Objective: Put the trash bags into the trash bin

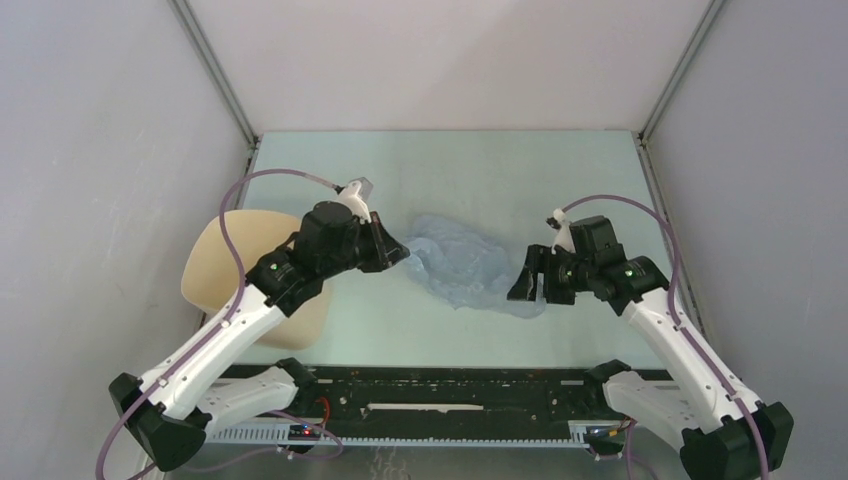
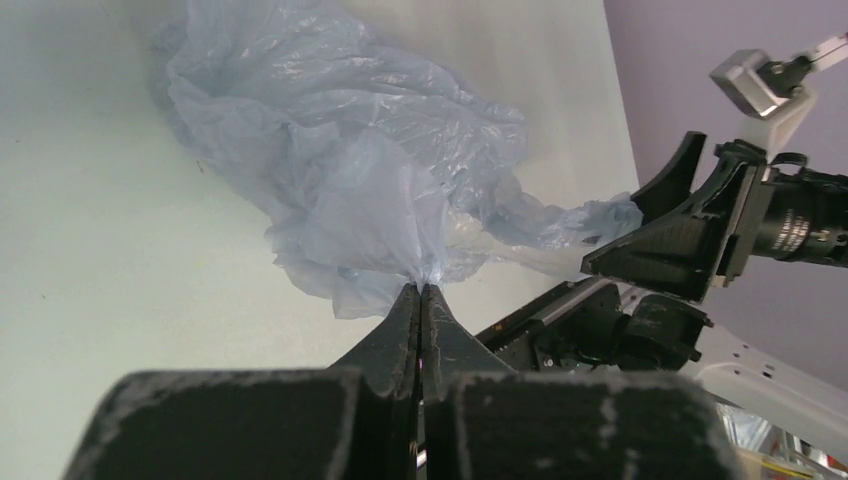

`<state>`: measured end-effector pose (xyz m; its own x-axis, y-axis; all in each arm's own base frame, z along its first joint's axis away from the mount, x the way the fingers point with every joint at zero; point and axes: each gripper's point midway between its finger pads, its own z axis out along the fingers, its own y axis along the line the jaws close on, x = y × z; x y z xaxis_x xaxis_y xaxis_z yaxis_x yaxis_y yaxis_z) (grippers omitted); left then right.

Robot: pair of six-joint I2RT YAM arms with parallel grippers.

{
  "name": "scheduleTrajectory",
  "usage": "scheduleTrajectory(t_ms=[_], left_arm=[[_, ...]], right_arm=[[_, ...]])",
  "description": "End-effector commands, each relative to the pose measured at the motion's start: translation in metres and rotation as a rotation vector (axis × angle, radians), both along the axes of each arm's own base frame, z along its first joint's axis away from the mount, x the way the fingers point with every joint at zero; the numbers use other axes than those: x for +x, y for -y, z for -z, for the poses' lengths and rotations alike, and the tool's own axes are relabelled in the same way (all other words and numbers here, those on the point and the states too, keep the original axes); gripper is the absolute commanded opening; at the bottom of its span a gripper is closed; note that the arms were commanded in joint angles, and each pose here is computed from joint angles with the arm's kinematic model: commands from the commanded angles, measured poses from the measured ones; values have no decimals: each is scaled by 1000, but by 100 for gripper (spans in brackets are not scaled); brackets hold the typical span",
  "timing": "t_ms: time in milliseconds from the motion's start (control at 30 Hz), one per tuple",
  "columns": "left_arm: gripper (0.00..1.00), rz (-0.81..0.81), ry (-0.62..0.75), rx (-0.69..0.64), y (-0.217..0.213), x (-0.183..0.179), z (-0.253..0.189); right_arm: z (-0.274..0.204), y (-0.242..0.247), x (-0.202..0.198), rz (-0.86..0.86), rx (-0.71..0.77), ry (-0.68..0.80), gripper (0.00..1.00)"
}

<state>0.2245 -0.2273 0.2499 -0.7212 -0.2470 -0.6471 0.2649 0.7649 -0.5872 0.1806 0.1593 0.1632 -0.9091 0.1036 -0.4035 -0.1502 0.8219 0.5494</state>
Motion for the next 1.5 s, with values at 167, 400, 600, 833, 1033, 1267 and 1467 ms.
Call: scheduleTrajectory(t_ms=[167, 400, 600, 833, 1033, 1267, 1467], left_arm=[[0, 48, 25, -94, 8, -8, -30], [0, 29, 52, -87, 8, 1, -46], [0, 35, 55, -71, 7, 5, -47], [0, 30, 59, -48, -1, 6, -44], [0, 15, 63, -30, -11, 9, -43], [0, -35, 52, -20, -30, 16, -41], [0, -22, 56, -20, -32, 18, -40]], right_arm=[[5, -9, -11, -57, -44, 0, 91], [35, 9, -13, -6, -286, -65, 92], [28, 2, -14, -61, -305, -18, 88], [33, 23, 0, 0, -493, 27, 91], [32, 15, 0, -54, -488, 0, 100], [14, 18, 4, -45, -499, 55, 96], [7, 12, 6, -167, -605, 104, 97]])
